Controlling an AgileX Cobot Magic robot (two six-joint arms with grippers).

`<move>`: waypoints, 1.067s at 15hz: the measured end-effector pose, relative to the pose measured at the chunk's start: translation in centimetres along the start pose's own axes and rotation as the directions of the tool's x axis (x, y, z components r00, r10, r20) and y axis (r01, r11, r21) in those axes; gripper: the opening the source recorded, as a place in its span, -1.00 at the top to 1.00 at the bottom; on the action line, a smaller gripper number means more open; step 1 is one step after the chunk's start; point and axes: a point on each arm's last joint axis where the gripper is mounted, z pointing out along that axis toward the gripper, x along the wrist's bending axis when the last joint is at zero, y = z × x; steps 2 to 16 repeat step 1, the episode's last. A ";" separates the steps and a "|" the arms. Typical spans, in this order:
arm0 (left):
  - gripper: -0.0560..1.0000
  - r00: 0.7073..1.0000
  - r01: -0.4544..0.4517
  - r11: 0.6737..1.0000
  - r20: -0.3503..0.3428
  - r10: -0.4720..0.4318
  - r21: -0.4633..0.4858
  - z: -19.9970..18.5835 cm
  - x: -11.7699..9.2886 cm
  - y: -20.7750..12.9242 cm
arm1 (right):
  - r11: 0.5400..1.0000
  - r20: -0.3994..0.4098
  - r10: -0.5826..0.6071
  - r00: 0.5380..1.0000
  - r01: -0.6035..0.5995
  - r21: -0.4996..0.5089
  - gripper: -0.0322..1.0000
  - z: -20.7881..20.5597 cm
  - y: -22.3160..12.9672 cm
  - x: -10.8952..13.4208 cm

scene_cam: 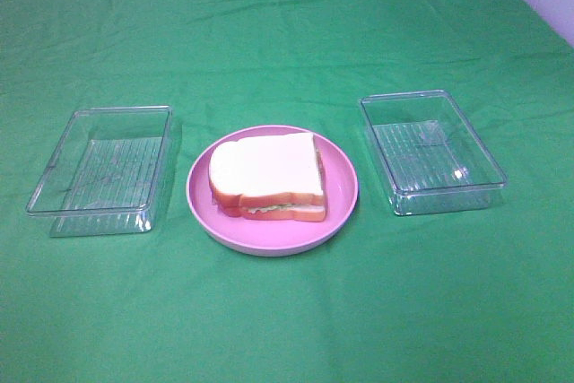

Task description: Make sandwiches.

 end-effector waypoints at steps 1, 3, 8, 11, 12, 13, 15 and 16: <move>-0.59 1.000 0.000 1.000 0.000 0.000 0.000 0.0 0.0 0.0 | 1.000 0.000 0.000 1.000 0.000 0.000 -0.51 0.0 0.0 0.0; -0.59 1.000 0.000 1.000 0.000 0.000 0.000 0.0 0.0 0.0 | 1.000 0.000 0.000 1.000 0.000 0.000 -0.51 0.0 0.0 0.0; -0.59 1.000 0.000 1.000 0.000 0.000 0.000 0.0 0.0 0.0 | 1.000 0.000 0.000 1.000 0.000 0.000 -0.51 0.0 0.0 0.0; -0.59 1.000 0.000 1.000 0.000 0.000 0.000 0.0 0.0 0.0 | 1.000 0.000 0.000 1.000 0.000 0.000 -0.51 0.0 0.0 0.0; -0.59 1.000 0.000 1.000 0.000 0.000 0.000 0.0 0.0 0.0 | 1.000 0.000 0.000 1.000 0.000 0.000 -0.51 0.0 0.0 0.0; -0.59 1.000 0.000 1.000 0.000 0.000 0.000 0.0 0.0 0.0 | 1.000 0.000 0.000 1.000 0.000 0.000 -0.51 0.0 0.0 0.0; -0.59 1.000 0.000 1.000 0.000 0.000 0.000 0.0 0.0 0.0 | 1.000 0.000 0.000 1.000 0.000 0.000 -0.51 0.0 0.0 0.0; -0.59 1.000 0.000 1.000 0.000 0.000 0.000 0.0 0.0 0.0 | 1.000 0.000 0.000 1.000 0.000 0.000 -0.51 0.0 0.0 0.0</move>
